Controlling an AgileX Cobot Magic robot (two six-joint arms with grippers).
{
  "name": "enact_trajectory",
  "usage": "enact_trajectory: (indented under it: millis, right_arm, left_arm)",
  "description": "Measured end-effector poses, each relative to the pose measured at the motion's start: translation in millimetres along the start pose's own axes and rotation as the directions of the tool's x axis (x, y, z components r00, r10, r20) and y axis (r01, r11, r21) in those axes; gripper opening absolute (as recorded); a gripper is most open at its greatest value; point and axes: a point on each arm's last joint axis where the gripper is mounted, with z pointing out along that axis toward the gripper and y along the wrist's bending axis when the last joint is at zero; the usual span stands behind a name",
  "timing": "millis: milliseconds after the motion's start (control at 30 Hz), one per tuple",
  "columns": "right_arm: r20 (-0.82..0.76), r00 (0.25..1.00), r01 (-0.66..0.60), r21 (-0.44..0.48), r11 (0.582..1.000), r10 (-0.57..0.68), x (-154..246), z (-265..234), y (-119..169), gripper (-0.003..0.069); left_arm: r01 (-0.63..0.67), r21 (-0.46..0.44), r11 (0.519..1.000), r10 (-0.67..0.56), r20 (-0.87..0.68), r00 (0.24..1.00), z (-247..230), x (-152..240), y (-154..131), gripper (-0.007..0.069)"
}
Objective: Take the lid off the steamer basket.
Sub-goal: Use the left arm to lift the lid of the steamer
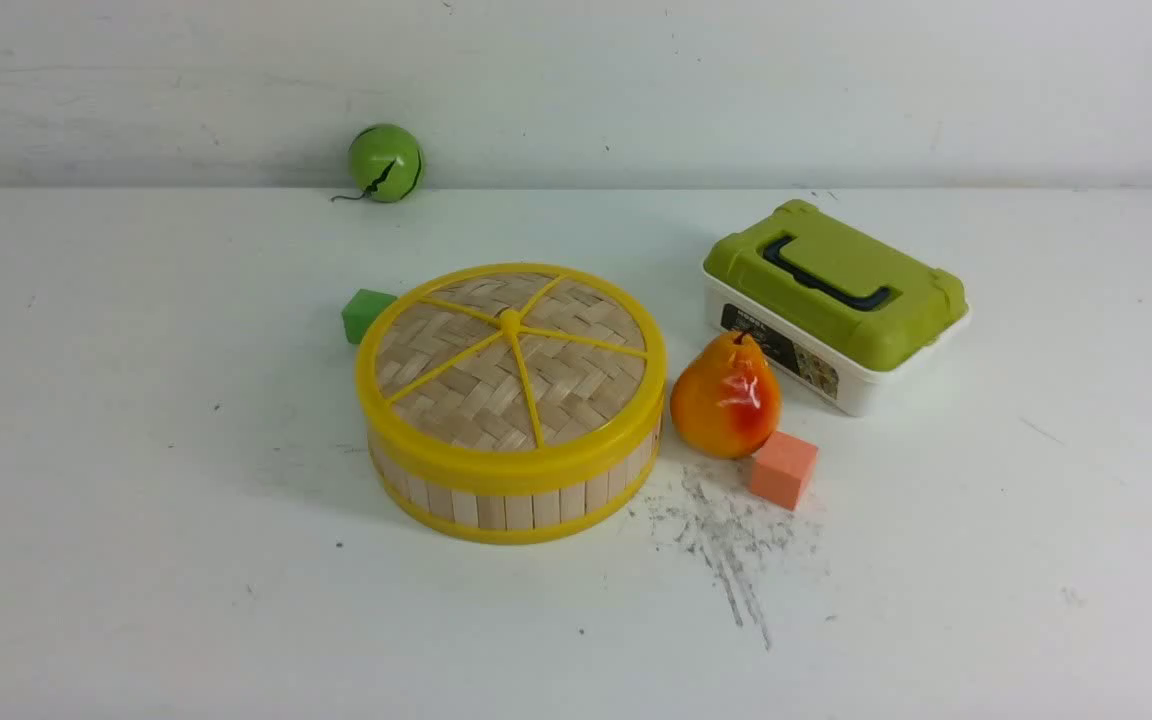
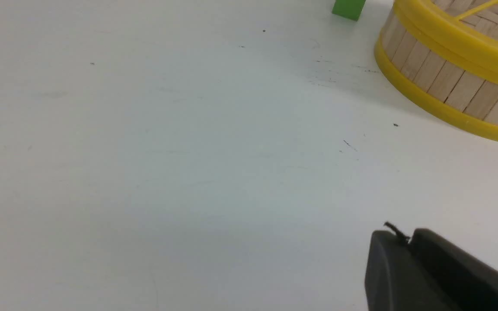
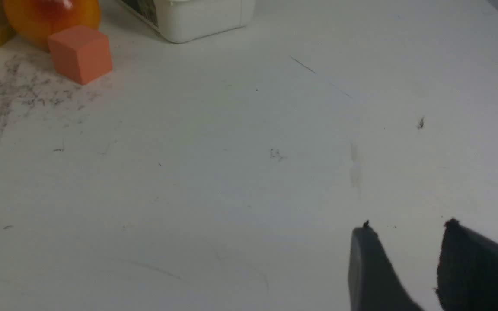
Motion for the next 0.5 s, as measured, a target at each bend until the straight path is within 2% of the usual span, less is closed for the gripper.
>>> enact_trajectory:
  millis: [500]
  right_arm:
    - [0.000, 1.000, 0.000, 0.000, 1.000, 0.000, 0.0, 0.0, 0.0, 0.0240]
  left_arm:
    - [0.000, 0.000, 1.000, 0.000, 0.000, 1.000, 0.0, 0.0, 0.0, 0.0068]
